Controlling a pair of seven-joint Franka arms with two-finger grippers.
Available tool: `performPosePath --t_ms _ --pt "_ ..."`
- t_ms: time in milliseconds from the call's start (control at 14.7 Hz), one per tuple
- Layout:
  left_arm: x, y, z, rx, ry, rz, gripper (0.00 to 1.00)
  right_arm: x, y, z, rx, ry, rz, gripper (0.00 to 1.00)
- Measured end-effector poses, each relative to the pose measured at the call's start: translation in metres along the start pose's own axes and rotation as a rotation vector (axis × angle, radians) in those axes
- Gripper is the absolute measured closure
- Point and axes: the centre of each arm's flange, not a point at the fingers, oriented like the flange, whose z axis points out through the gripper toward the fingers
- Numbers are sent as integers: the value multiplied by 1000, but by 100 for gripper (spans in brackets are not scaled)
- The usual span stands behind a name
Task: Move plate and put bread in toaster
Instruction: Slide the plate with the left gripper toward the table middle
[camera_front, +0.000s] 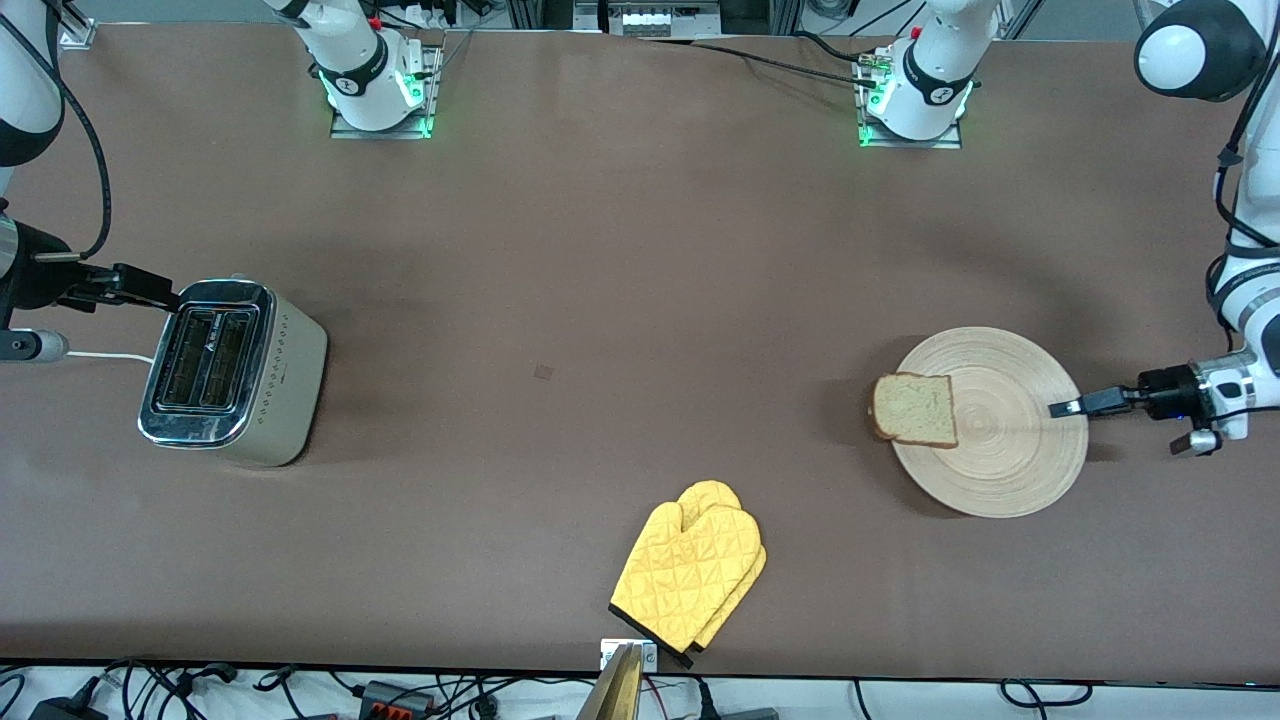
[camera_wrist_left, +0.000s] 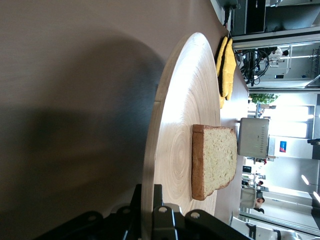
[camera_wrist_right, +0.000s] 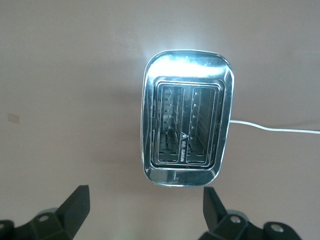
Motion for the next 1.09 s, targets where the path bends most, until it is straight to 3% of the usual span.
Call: performPosePath --t_ms 409,682,1091 --pt "27 95 150 -54 -35 -24 91 -1 0 3 1 -17 0 0" --pt "-18 159 278 -15 -13 -55 91 -1 0 3 1 -21 0 0" --pt "-71 214 377 -7 20 -80 92 -2 -1 5 1 -32 -2 0"
